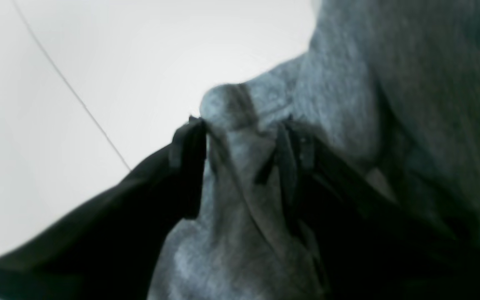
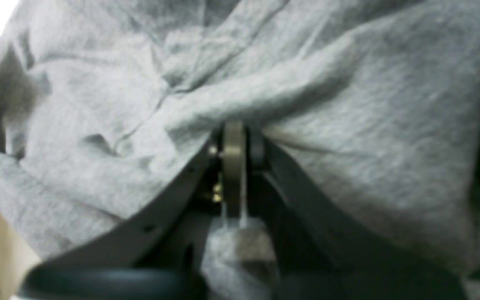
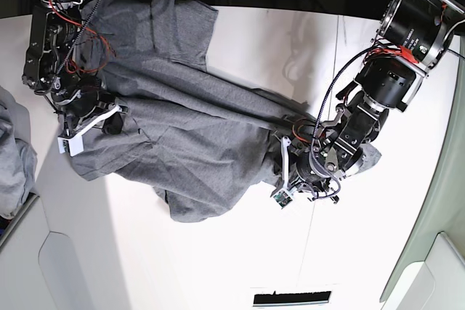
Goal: Layout the t-shirt on the table in an organized manner, then fold the t-shirt properly
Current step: 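Move the left gripper back and regrasp the shirt fabric, then drag the grasped fabric outward with the left gripper to spread the shirt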
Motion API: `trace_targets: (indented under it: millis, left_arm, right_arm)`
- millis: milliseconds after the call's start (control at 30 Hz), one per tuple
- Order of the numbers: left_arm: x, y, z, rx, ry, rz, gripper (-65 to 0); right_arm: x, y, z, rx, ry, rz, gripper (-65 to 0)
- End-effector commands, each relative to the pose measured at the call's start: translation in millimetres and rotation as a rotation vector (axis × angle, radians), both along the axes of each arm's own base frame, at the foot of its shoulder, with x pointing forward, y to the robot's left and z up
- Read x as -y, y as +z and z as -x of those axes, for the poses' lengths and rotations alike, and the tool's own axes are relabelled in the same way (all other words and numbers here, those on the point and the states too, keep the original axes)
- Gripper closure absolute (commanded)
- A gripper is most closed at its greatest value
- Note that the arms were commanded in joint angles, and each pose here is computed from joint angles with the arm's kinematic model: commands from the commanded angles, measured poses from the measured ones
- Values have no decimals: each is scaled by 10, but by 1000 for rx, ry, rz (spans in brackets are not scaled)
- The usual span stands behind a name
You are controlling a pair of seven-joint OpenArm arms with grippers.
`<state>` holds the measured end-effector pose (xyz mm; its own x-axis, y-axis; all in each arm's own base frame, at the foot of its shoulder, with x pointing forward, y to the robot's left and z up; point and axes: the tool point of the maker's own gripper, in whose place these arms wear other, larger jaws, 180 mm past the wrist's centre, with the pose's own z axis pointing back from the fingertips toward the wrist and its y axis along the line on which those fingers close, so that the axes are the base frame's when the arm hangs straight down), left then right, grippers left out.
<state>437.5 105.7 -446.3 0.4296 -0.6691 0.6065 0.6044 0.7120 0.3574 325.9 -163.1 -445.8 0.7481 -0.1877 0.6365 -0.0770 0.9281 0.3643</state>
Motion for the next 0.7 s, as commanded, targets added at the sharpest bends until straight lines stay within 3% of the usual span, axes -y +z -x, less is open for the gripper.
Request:
trace_targets:
  millis: [0, 100, 133, 400, 600, 667]
  left_arm:
    - [-39, 117, -127, 38, 12, -11, -252]
    - [-122, 170, -198, 84, 62, -20, -29]
    - [-151, 196, -225, 101, 78, -25, 0]
    - [-806, 537, -508, 184, 269, -147, 0]
    - [-1307, 580, -452, 136, 362, -246, 0]
    - [-1382, 506, -368, 71, 360, -254, 0]
  right_arm:
    - [11, 104, -93, 38, 6, 2, -34]
    - [0, 58, -56, 20, 23, 24, 0]
    - [0, 49, -44, 15, 25, 24, 0]
    - [107, -97, 153, -54, 50, 76, 0]
    - [195, -277, 555, -115, 50, 40, 0]
    - [218, -305, 656, -127, 55, 28, 0]
